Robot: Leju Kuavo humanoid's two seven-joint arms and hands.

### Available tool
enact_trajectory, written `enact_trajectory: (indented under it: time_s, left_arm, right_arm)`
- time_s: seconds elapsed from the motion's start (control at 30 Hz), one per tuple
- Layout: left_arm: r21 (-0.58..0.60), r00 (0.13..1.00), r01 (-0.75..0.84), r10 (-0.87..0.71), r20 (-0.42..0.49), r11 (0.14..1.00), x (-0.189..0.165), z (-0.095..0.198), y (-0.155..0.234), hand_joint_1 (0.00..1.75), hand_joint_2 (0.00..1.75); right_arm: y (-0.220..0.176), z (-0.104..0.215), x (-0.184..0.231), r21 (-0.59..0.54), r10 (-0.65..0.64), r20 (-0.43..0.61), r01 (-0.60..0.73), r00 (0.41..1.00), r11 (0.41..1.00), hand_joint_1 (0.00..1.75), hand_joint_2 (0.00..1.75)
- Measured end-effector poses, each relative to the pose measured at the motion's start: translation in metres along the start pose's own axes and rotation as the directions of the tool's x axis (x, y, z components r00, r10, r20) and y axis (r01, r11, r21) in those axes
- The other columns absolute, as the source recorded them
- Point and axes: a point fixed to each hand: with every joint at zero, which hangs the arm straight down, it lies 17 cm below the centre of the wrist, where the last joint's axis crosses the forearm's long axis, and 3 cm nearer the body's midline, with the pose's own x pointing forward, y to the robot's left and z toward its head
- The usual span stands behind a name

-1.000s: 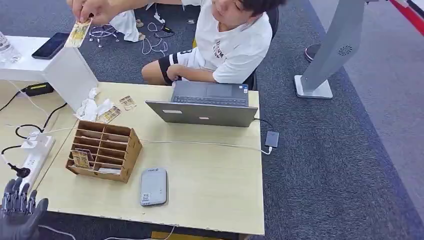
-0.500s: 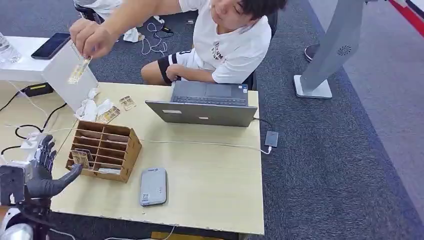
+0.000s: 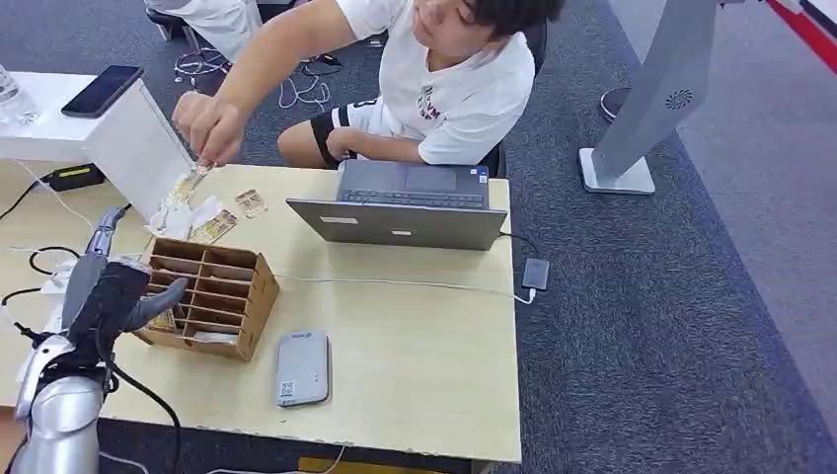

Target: Pass the card to the sensor for recognition and then transmit it.

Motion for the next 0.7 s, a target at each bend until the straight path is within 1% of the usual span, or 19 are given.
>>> enact_trajectory:
  time_s: [0.13,0.27,0.47,0.7]
  left_arm:
    - [0.013,0.986,0.164,-0.164,0.016,0.986,0.005,-0.008,0.003,0.0,1.75]
    - [0.043,0.948,0.315,-0.317,0.028,0.948,0.007,-0.011,0.01,0.0,1.75]
    - [0.103,0.839,0.531,-0.539,0.077,0.841,0.023,-0.013,0.016,0.0,1.75]
    - [0.195,0.678,0.697,-0.723,0.134,0.69,0.048,-0.011,0.013,0.0,1.75]
  right_arm:
    - [0.007,0.001,-0.002,0.02,0.016,-0.009,-0.016,1.0,1.0,0.0,1.75]
    - [0.01,0.002,-0.005,0.03,0.036,-0.02,-0.036,0.999,0.999,0.0,1.75]
    - [0.017,0.004,-0.01,0.05,0.071,-0.045,-0.068,0.997,0.996,0.0,1.75]
    - [0.027,0.007,-0.015,0.075,0.112,-0.066,-0.107,0.992,0.991,0.0,1.75]
